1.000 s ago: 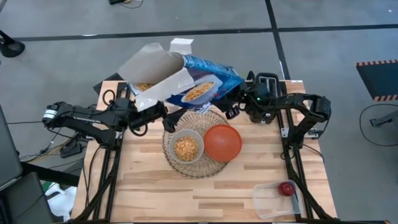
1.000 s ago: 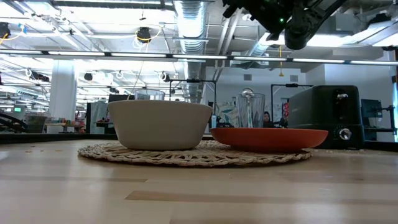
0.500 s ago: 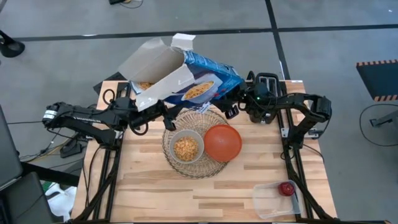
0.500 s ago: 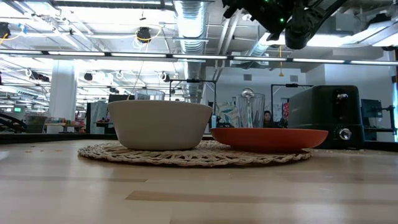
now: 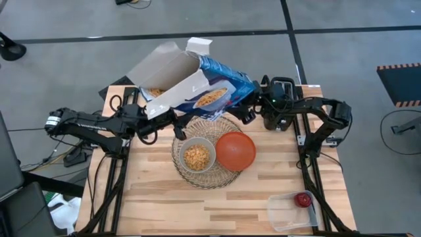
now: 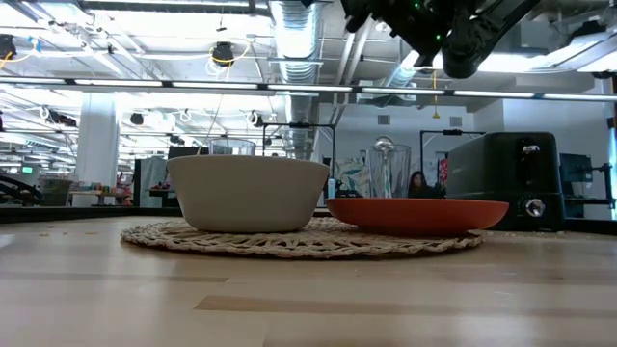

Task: Arrange a breakfast setting
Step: Pour the cereal from the cereal box into the white bowl

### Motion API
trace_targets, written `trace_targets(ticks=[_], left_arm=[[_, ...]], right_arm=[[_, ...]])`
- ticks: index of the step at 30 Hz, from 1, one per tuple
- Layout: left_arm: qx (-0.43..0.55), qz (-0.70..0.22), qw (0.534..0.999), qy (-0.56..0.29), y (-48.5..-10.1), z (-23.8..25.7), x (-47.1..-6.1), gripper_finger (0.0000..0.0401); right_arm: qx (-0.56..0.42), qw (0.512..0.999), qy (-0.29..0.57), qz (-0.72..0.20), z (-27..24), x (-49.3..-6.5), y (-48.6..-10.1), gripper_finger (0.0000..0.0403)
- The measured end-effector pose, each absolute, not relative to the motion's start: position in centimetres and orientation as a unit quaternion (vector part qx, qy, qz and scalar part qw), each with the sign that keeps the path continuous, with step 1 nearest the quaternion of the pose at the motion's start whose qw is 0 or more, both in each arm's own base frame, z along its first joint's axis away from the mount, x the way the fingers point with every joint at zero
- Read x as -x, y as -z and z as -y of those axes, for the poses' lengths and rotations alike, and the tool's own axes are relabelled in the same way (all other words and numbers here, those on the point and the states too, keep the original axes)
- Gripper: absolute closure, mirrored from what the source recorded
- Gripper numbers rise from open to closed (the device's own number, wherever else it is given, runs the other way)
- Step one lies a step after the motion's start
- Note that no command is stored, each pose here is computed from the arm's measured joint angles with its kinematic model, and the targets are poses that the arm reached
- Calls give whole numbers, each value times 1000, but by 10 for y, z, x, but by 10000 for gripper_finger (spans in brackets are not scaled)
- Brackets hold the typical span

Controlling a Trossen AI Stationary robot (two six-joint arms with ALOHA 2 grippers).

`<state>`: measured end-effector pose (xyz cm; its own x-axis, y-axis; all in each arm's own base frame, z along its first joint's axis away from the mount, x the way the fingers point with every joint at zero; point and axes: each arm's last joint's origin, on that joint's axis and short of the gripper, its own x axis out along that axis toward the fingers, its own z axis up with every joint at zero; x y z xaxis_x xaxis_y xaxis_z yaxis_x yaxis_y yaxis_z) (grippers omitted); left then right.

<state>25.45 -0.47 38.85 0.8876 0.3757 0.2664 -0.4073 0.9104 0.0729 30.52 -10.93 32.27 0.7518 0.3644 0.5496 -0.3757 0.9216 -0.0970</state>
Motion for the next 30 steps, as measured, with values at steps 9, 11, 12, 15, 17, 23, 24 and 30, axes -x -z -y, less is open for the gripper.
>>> trace_targets(ticks=[9, 11, 12, 15, 17, 23, 24, 30], left_arm=[[-58, 102, 968, -223, -393, 8, -239, 192], [-55, 97, 965, -237, -395, 10, -232, 192], [-55, 97, 963, -245, -397, 10, -229, 192], [-63, 85, 958, -268, -400, 15, -218, 192], [-66, 76, 953, -286, -402, 16, -209, 192], [-58, 33, 926, -373, -404, 16, -180, 192], [-57, 24, 920, -387, -403, 15, -176, 192], [-40, -31, 891, -452, -389, 8, -158, 192]], right_arm=[[-13, 943, -238, 231, 143, -288, -320, 51], [-24, 945, -242, 216, 152, -282, -319, 55], [-26, 947, -243, 211, 156, -280, -318, 56], [-34, 948, -247, 197, 163, -275, -317, 57], [-34, 947, -251, 197, 167, -270, -319, 56], [-35, 945, -268, 182, 167, -268, -318, 55], [-35, 944, -274, 182, 164, -270, -318, 55], [-26, 923, -344, 172, 128, -289, -317, 55]])
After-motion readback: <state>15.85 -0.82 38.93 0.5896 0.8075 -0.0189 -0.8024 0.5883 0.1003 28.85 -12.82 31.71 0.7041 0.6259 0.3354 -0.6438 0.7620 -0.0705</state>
